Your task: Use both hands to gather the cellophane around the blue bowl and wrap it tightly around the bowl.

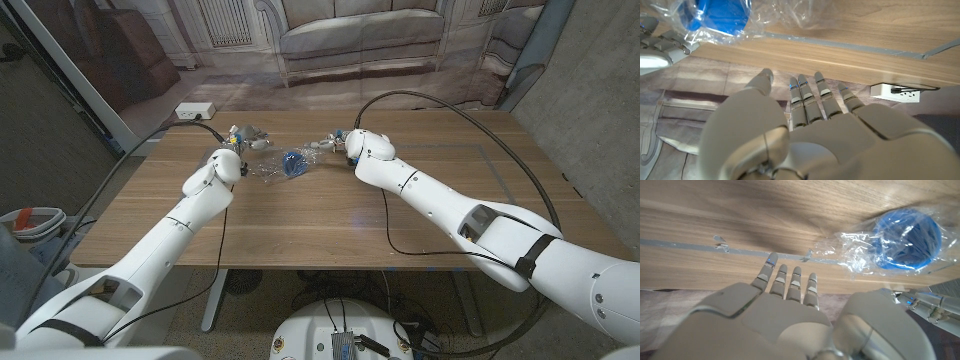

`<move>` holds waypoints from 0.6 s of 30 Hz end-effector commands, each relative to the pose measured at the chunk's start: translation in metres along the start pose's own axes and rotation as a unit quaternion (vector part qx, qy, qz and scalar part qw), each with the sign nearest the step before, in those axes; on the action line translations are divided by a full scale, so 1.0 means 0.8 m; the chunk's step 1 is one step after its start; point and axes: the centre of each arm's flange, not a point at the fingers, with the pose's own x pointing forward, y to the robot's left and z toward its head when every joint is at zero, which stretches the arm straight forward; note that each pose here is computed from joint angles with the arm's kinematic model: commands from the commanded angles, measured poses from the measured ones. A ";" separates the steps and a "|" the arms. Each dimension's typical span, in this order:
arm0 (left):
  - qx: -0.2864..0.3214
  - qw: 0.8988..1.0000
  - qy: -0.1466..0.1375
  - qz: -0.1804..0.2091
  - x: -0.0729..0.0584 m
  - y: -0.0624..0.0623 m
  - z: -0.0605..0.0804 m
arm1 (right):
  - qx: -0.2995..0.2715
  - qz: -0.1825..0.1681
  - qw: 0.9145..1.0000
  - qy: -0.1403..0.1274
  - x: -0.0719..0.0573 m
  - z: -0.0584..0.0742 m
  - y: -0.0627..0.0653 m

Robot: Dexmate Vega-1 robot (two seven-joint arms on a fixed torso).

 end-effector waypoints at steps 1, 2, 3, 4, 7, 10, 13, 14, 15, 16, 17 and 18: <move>-0.105 0.994 -0.018 0.006 -0.027 0.012 -0.006 | 0.100 -0.062 0.991 -0.062 -0.030 -0.028 -0.002; -0.117 0.993 -0.023 0.004 -0.030 0.012 -0.005 | 0.109 -0.068 0.989 -0.067 -0.033 -0.031 -0.002; -0.128 0.991 -0.027 0.004 -0.033 0.012 -0.005 | 0.116 -0.072 0.988 -0.072 -0.036 -0.034 -0.003; -0.139 0.990 -0.024 0.005 -0.036 0.012 -0.004 | 0.124 -0.076 0.986 -0.077 -0.038 -0.037 -0.003; -0.174 0.984 -0.026 0.006 -0.047 0.011 -0.003 | 0.147 -0.082 0.981 -0.097 -0.046 -0.050 -0.004; -0.211 0.977 -0.026 0.004 -0.058 0.011 -0.004 | 0.172 -0.083 0.974 -0.118 -0.053 -0.065 -0.005; -0.244 0.969 -0.029 0.001 -0.069 0.010 -0.004 | 0.199 -0.088 0.966 -0.141 -0.064 -0.080 -0.004; -0.254 0.967 -0.032 0.002 -0.072 0.010 -0.004 | 0.206 -0.090 0.963 -0.146 -0.067 -0.085 -0.003; -0.264 0.964 -0.037 0.003 -0.075 0.009 -0.004 | 0.212 -0.092 0.961 -0.150 -0.071 -0.089 -0.003; -0.274 0.961 -0.043 0.004 -0.078 0.008 -0.005 | 0.216 -0.094 0.960 -0.152 -0.074 -0.093 -0.002; -0.288 0.956 -0.059 0.005 -0.083 0.007 -0.005 | 0.226 -0.103 0.956 -0.155 -0.082 -0.100 -0.001; -0.293 0.954 -0.067 0.005 -0.084 0.007 -0.005 | 0.234 -0.107 0.954 -0.155 -0.086 -0.103 0.000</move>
